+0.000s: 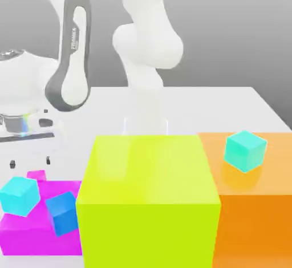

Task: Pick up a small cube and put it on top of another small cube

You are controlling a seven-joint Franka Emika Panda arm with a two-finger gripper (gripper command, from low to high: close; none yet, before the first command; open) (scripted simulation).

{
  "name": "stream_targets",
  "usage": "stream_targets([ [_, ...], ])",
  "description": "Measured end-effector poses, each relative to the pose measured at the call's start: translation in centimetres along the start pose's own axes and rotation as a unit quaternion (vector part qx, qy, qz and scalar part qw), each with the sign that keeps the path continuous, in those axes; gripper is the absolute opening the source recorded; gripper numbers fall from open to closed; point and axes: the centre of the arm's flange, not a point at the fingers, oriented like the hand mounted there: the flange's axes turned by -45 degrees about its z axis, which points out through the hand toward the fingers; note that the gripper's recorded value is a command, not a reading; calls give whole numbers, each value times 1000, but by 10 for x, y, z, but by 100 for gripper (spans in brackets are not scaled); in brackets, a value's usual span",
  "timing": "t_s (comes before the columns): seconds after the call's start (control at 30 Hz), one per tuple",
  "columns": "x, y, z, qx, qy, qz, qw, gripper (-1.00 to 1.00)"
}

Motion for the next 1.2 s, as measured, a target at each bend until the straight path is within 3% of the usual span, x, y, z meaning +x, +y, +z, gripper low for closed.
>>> stream_targets([
  [0.07, 1, 1, 20, 0, 0, 1, 1000, 0],
  [0.1, 1, 1, 29, 0, 1, 1, 1000, -100],
  [0.33, 1, 1, 31, 1, 0, 1, 1000, -100],
  [0.57, -4, 0, -29, 0, -1, -8, 1000, -100],
  [1.03, -142, 0, -153, 1, -2, -302, 953, -100],
  [1.2, -153, 0, -116, 1, 1, -326, 945, -100],
])
